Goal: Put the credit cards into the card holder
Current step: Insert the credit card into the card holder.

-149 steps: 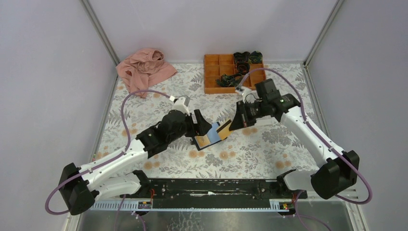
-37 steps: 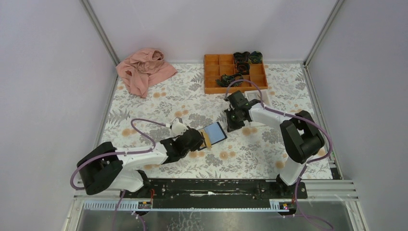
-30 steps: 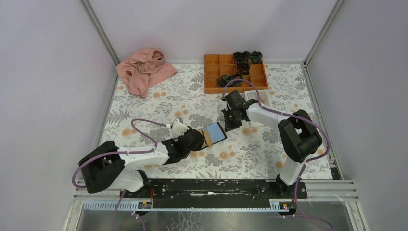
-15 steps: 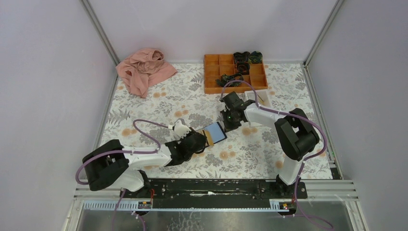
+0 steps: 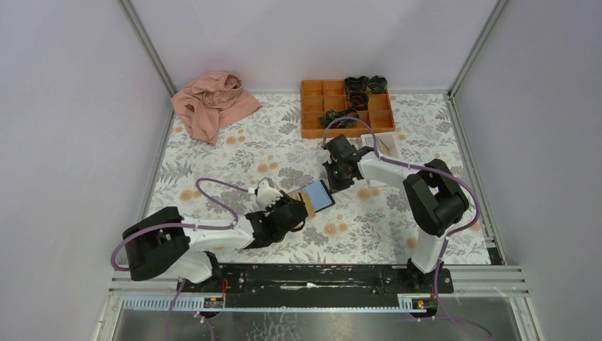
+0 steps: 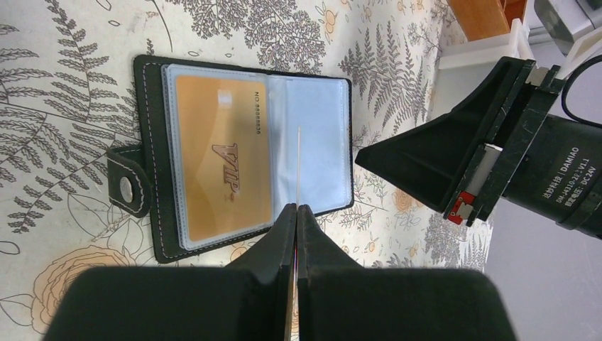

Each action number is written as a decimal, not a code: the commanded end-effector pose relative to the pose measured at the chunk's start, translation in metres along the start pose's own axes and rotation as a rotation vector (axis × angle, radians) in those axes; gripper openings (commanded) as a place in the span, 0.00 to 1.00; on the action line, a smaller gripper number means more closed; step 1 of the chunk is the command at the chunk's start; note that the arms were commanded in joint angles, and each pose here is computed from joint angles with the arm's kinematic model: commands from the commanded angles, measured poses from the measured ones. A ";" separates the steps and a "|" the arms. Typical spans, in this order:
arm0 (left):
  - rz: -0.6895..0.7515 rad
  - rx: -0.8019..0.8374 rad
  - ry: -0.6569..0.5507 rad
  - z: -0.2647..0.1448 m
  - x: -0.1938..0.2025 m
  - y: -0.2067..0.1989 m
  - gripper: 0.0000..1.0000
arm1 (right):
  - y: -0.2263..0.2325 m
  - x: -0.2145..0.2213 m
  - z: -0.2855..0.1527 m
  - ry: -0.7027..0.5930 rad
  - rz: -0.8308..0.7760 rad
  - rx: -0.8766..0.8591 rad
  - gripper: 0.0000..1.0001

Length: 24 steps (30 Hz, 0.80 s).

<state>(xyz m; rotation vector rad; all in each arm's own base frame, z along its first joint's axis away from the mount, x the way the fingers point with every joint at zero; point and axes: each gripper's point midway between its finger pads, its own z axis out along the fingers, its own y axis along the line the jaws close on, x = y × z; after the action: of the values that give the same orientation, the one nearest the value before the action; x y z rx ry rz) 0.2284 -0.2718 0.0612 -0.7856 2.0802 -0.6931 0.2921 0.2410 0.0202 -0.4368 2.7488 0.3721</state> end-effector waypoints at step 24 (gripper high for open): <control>0.052 -0.054 -0.148 0.007 -0.015 0.023 0.00 | 0.009 -0.008 0.010 -0.016 -0.064 0.039 0.00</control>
<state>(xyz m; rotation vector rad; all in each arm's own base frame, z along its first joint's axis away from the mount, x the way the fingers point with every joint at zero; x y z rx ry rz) 0.2282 -0.2521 0.0473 -0.7906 2.0349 -0.5769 0.2907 0.2447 0.0111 -0.4771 2.7517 0.3111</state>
